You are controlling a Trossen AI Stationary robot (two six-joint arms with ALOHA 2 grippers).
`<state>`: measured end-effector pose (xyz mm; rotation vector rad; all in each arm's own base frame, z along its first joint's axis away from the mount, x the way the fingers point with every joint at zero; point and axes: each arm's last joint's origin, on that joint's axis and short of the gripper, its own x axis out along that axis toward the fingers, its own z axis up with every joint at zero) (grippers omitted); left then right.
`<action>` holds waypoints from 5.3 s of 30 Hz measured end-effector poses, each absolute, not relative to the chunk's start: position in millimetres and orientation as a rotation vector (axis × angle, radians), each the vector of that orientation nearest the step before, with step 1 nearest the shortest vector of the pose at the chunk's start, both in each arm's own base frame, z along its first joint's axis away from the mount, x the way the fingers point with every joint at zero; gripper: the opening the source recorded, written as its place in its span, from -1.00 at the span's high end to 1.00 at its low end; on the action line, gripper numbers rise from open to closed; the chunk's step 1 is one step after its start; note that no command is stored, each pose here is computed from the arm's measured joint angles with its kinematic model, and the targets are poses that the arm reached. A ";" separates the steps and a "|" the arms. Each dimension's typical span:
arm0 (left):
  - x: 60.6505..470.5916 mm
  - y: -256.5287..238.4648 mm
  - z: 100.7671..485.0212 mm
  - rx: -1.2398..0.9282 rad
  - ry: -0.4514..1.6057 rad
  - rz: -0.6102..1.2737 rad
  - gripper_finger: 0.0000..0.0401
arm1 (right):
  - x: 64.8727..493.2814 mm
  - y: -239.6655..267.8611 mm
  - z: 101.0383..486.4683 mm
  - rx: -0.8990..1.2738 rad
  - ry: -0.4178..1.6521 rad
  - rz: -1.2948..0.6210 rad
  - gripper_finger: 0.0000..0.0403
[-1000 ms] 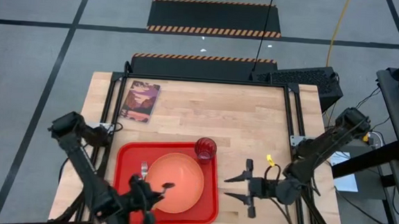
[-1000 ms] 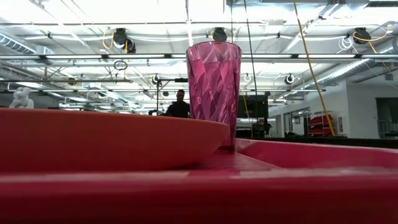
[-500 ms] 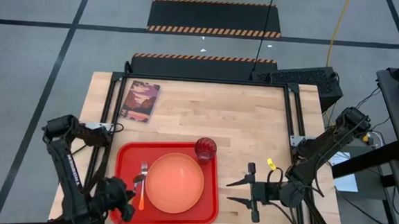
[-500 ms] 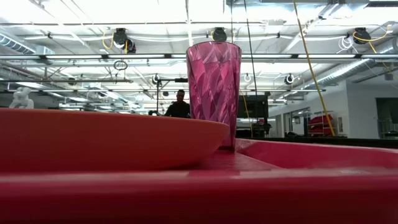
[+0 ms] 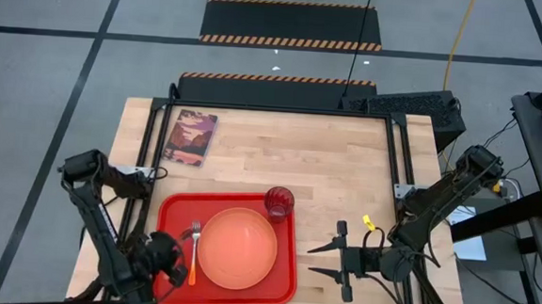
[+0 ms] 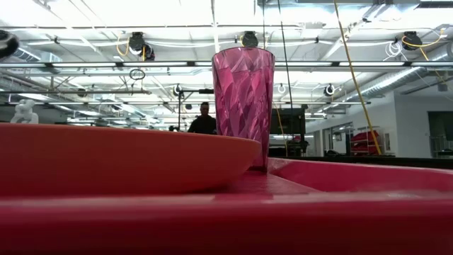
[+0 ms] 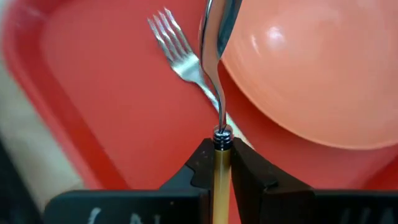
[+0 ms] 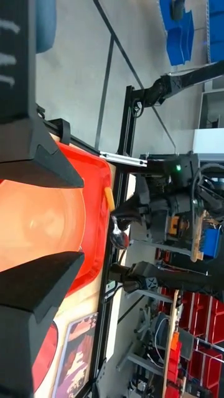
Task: Pick and place plate/cup/fork/spoon on tray
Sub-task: Put the yellow spoon on the red serving tray to the left of the orange fork
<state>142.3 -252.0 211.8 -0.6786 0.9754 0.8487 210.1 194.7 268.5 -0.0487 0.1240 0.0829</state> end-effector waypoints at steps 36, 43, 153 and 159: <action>115.8 -203.5 172.7 -1.170 1.032 0.681 0.84 | 209.9 194.1 265.1 -0.129 0.148 0.082 0.16; 123.0 -198.6 165.8 -1.156 1.036 0.762 0.84 | 209.9 194.2 265.0 -0.138 0.149 0.084 0.16; 167.5 -222.3 161.2 -1.027 1.162 1.081 0.60 | 209.9 194.8 267.0 -0.115 0.133 0.087 0.16; 170.0 -216.9 161.3 -1.025 1.165 1.128 0.60 | 209.9 194.8 267.0 -0.115 0.133 0.087 0.16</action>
